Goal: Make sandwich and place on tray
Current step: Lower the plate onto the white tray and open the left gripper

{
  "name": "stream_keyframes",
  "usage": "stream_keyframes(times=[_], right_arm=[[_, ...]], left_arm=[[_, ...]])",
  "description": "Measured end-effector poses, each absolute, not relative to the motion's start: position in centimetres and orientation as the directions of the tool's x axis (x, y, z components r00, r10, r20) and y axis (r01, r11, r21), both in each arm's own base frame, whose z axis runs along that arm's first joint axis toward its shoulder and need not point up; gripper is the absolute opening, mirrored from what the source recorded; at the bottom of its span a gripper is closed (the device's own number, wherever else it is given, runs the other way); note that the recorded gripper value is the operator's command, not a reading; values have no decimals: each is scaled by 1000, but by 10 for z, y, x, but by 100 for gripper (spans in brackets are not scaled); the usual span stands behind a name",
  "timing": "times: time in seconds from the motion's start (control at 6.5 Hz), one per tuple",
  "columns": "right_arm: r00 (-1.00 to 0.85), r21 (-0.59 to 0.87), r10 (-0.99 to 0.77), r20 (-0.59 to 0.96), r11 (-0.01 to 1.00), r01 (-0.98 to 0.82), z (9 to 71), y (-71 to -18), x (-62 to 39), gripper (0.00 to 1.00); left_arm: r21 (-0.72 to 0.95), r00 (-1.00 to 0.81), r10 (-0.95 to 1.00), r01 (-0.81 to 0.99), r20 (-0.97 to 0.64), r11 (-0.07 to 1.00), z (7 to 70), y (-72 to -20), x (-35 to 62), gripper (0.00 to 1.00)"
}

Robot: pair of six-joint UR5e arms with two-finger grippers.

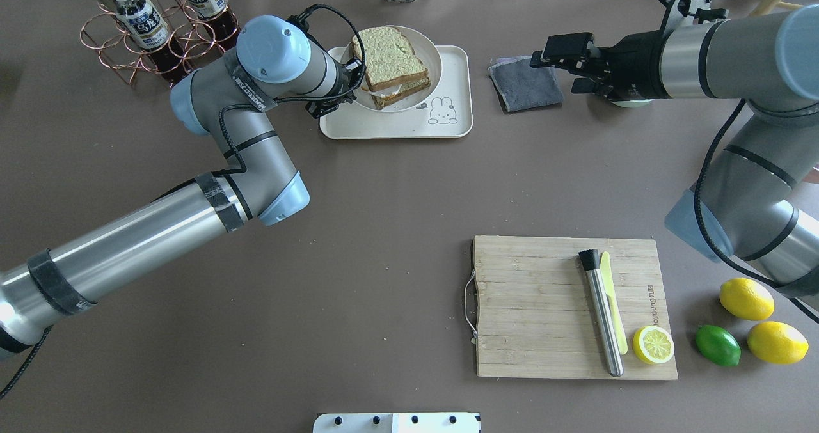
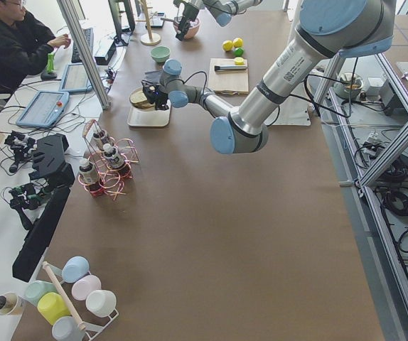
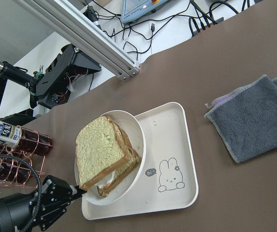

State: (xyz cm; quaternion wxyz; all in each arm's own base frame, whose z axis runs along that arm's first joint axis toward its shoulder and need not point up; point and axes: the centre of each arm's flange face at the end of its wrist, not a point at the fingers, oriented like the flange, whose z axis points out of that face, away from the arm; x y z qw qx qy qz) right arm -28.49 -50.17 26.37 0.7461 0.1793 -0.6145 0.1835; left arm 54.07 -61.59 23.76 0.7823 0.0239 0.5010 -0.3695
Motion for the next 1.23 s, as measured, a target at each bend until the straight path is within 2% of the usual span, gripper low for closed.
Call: stream_keyframes(times=[0.92,1.08,1.23], right_arm=[[171,35,62,983,859,-511,261,-505,-289,99],[164,27,67,984,859,-511,260,-504,-290,99],[156,17,73,985,860,-510,258,-502,-291,99]], left_arm=[[-294,268,-550,622,-791,725,256,-603,572,0],[-291,271,-553,626,-788,723,260,-603,572,33],[-290,274,-555,629,-786,721,264,-603,573,59]])
